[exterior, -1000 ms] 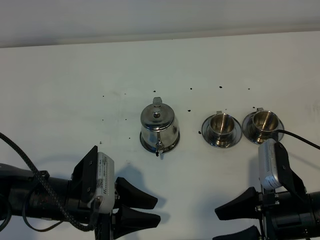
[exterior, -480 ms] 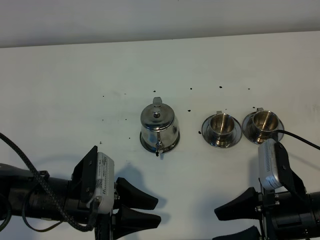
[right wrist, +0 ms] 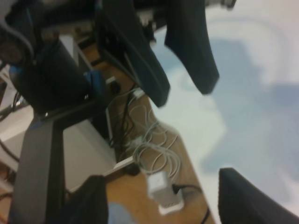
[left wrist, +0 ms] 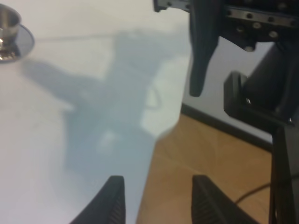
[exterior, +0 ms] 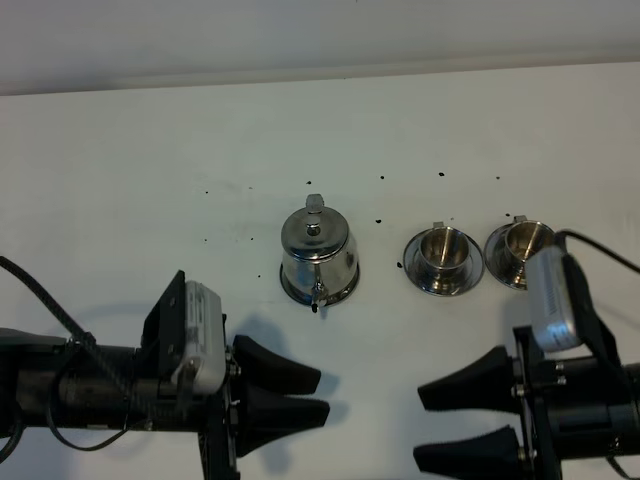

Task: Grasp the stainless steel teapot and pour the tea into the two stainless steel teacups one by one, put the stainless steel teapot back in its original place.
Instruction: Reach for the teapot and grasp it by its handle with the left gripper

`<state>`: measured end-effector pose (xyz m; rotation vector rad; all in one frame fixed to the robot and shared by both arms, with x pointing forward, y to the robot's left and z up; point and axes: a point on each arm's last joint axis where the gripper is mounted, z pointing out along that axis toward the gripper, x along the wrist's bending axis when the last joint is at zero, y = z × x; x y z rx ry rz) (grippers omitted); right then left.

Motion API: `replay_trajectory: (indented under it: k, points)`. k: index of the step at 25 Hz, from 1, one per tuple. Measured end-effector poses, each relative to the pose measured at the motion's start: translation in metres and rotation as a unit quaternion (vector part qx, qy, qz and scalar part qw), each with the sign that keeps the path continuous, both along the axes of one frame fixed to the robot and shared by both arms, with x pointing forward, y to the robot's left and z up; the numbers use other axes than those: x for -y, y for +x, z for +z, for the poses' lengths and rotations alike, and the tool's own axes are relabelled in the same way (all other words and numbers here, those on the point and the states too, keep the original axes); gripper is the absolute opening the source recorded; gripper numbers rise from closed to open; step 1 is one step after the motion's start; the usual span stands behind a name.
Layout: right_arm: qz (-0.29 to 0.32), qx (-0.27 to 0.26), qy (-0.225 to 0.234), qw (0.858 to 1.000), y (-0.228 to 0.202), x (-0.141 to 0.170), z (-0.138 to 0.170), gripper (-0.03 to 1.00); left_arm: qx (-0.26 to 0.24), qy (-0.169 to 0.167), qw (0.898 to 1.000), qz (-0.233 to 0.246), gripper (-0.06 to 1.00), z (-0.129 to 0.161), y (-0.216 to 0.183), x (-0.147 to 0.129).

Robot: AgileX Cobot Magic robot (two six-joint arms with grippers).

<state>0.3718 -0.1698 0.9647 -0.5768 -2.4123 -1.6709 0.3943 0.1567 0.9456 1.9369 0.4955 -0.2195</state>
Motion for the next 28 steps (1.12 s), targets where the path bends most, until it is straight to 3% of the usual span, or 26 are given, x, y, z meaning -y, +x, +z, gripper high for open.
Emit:
replay_trajectory:
  k: [7, 12, 16, 21, 28]
  points:
    - [-0.045, 0.024, -0.002, 0.999, -0.004, 0.006, 0.024, 0.50, -0.020, -0.018, 0.999, 0.031, 0.37, 0.006, 0.008, 0.002]
    - [-0.094, 0.044, 0.005, 0.995, -0.011, 0.014, 0.040, 0.50, -0.037, -0.043, 0.997, 0.053, 0.37, 0.024, 0.027, 0.010]
    - [-0.138, 0.026, 0.000, 0.990, -0.013, 0.019, 0.047, 0.50, -0.046, -0.047, 0.997, 0.048, 0.37, 0.044, 0.042, 0.017]
    - [-0.161, -0.034, -0.023, 0.986, -0.010, 0.020, 0.069, 0.50, -0.065, -0.019, 0.997, 0.032, 0.37, 0.072, 0.060, 0.025]
    - [-0.190, -0.078, -0.136, 0.969, -0.015, 0.033, 0.099, 0.50, -0.103, 0.076, 0.990, 0.065, 0.37, 0.105, 0.082, 0.024]
